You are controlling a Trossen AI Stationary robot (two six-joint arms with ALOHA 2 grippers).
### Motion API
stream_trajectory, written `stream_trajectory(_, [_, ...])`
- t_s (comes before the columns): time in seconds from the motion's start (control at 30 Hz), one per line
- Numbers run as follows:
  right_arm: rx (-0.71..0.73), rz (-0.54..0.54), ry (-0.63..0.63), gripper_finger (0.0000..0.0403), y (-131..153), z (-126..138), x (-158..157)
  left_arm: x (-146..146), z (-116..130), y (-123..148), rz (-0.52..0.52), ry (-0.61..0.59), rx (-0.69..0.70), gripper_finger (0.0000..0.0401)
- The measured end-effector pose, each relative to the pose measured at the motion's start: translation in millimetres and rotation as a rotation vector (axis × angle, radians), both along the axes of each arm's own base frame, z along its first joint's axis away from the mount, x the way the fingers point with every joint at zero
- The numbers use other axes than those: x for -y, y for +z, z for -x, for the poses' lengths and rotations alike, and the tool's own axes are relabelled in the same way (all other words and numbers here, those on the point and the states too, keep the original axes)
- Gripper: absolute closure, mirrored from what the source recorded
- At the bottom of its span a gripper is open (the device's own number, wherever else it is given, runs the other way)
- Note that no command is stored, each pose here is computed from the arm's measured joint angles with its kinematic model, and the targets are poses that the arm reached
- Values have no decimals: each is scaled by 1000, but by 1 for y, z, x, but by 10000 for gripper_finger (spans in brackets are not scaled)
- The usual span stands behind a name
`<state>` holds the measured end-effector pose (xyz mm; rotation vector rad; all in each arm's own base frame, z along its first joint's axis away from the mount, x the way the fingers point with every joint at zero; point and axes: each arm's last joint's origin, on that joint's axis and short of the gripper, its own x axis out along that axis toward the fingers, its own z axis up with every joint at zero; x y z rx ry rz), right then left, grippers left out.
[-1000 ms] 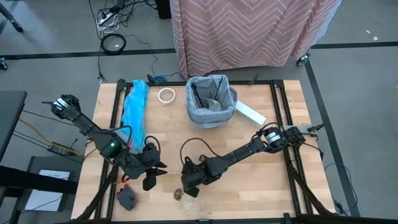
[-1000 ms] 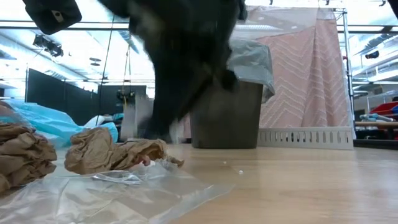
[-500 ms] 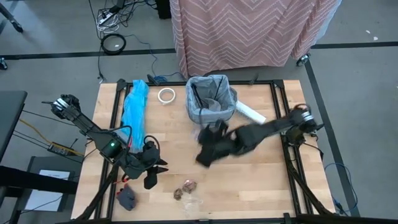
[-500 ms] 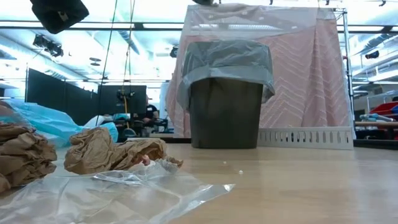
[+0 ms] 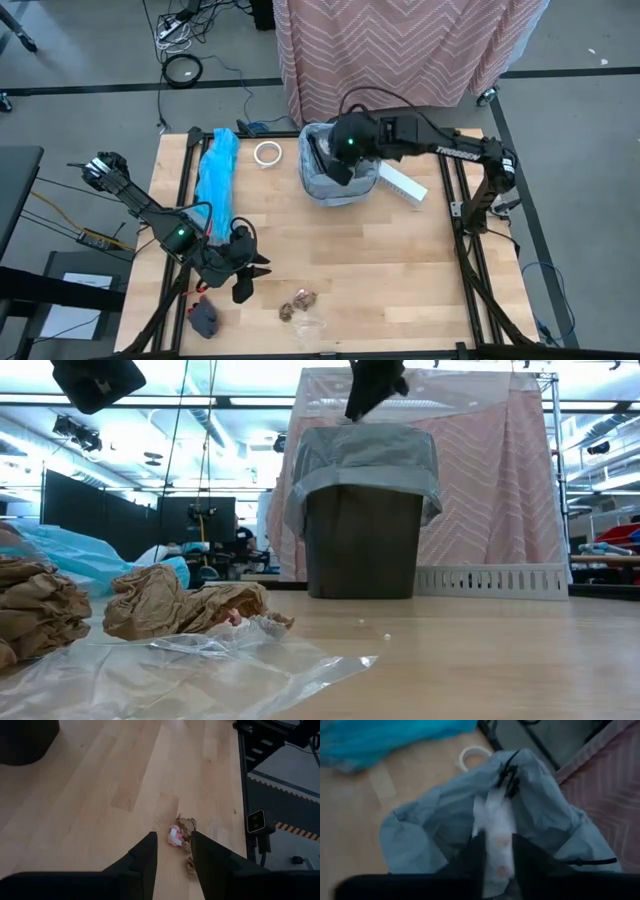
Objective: Place trash/remove bag and relplace
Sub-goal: Put the sachet trash into the trash bin, then put the brown napkin into the trash bin
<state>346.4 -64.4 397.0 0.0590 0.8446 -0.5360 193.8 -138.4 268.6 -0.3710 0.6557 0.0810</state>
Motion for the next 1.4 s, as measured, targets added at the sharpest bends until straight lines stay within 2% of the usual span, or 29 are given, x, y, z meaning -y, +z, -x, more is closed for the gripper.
stream_trajectory(0.13, [-30,-19,31,216,-2,2,10,1,0,0,15,-17,-5,274])
stream_trajectory(0.2, [-35,-9,59,166,-1,3,8,2,-1,2,33,-65,-7,274])
stream_trajectory(0.27, [-48,14,111,129,2,5,1,6,-6,7,34,-141,6,274])
stream_trajectory(0.33, [-70,36,168,109,6,7,-8,9,-11,11,-2,-201,9,274])
stream_trajectory(0.47, [-114,71,228,104,12,11,-24,18,-31,12,-134,-312,20,274])
stream_trajectory(0.6, [-140,98,237,108,18,16,-34,21,-57,-14,-232,-364,-72,274])
stream_trajectory(0.77, [-123,102,252,105,24,17,-42,18,-87,-50,-219,-345,-152,274])
stream_trajectory(0.93, [-143,94,259,108,23,19,-44,25,-108,-71,-154,-366,-105,274])
stream_trajectory(1.2, [-185,68,241,106,20,23,-44,36,-116,-99,-123,-352,-156,274])
stream_trajectory(1.4, [-195,65,243,109,20,24,-44,44,-116,-121,-123,-400,-227,274])
